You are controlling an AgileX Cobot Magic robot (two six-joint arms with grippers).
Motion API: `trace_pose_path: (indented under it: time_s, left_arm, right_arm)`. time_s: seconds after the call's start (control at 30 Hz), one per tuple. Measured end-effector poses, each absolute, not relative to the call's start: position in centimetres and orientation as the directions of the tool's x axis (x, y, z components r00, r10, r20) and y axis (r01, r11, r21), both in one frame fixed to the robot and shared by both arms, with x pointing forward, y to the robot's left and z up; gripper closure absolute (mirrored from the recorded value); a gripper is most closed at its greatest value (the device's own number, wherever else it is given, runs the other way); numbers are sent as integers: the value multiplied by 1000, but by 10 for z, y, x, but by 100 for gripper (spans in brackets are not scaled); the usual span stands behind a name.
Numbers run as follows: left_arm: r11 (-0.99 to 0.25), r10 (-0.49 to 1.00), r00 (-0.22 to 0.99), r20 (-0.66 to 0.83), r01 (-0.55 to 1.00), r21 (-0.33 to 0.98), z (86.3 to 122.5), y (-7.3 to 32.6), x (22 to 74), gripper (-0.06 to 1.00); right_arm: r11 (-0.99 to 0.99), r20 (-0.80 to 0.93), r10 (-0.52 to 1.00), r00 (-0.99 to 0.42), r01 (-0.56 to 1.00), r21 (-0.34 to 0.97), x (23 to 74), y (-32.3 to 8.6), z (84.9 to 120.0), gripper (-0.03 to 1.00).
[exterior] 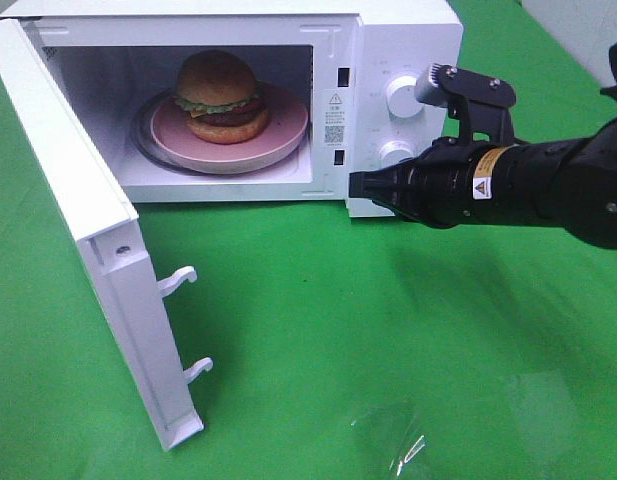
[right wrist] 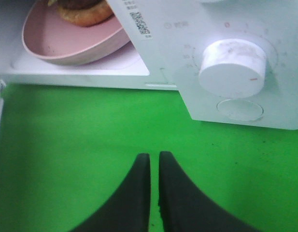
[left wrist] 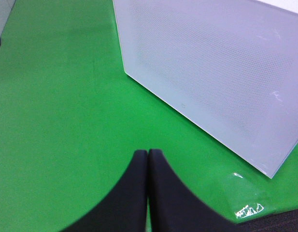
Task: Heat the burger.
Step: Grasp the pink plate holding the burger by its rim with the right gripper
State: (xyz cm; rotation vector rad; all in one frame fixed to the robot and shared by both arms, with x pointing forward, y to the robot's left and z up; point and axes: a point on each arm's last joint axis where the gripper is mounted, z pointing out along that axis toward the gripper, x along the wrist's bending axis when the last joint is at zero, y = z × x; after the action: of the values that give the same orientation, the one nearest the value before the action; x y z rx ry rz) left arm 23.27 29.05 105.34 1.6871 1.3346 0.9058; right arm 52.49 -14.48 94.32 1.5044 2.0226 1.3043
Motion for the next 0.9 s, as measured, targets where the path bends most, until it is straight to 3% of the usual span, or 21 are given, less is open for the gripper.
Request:
trace_pose_path:
  time_s: [0.13,0.43,0.57,0.7,0.8,0.9]
  left_arm:
    - [-138,979,192,61,419,898,1053,290,233,94]
    - [-138,979,192,61,419,898,1053,290,233,94]
    - [-138,979,192,61,419,898,1053,290,233,94]
    - [-138,979,192,61,419,898,1053,290,233,94]
    - [-138,979,192,61,419,898,1053,290,233,94]
    - [-138,979,192,61,419,898,1053,290,233,94]
  right_arm:
    - [231,65,909,-411,630,742,536,-150,956,90]
    - [371,-95,909,-407,682,630,542,-154,966,90]
    - [463,-126,866,-485,679,569,539,-141,975,90]
    - [607,-102,743,-661,602,520,533,-113,997,86]
    - [621,-97,724,-683,584,523,532,-108,1001,84]
    - [664,-92,652,-753,508,548,532,-89,1012,76]
